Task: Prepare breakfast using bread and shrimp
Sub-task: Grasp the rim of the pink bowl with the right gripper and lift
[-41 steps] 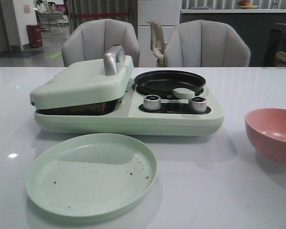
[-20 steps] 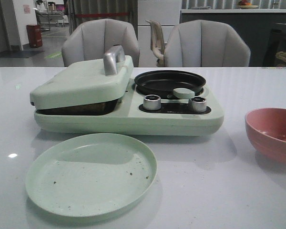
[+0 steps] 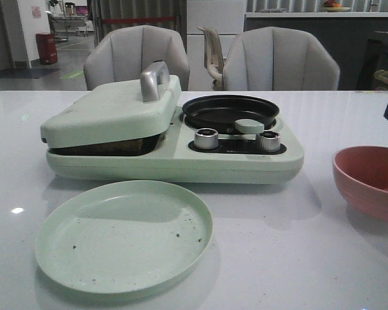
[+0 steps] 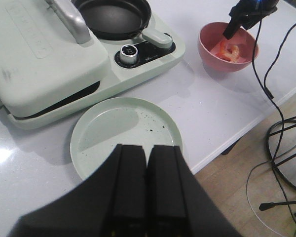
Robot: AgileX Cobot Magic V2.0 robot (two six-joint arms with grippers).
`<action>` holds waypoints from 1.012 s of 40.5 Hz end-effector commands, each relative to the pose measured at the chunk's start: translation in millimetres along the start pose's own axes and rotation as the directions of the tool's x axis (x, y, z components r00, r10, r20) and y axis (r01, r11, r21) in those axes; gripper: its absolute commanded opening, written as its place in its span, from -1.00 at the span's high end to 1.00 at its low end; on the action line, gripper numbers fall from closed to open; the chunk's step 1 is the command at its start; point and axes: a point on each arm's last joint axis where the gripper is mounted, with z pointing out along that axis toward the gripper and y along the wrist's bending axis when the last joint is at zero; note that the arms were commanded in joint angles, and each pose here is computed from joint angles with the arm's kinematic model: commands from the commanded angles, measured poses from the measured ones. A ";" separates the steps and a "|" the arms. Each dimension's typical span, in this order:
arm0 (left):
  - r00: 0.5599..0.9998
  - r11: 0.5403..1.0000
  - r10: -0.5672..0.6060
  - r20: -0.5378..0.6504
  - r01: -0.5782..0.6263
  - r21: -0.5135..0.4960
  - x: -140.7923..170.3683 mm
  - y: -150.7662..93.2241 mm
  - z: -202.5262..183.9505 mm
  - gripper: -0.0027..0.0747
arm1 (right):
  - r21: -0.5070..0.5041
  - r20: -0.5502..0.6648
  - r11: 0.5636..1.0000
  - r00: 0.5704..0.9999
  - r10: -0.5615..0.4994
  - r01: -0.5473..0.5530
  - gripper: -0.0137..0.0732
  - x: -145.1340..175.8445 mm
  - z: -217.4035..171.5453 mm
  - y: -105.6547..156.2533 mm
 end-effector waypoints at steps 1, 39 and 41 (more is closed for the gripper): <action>0.996 1.000 -0.006 0.086 0.006 0.001 -12.0 -2.9 -5.3 0.67 | 0.003 0.086 1.000 0.996 -0.009 0.008 -0.62 -13.9 -16.1 -1.3; 0.996 1.000 -0.006 0.086 0.006 0.001 -12.0 -2.9 -5.3 0.67 | 0.019 0.258 0.996 0.962 -0.090 0.088 0.60 -14.0 -78.9 8.0; 0.996 1.000 -0.006 0.086 0.006 0.001 -12.0 -2.9 -5.3 0.67 | 0.032 0.303 0.993 0.946 -0.115 0.110 0.60 -13.1 -91.9 12.2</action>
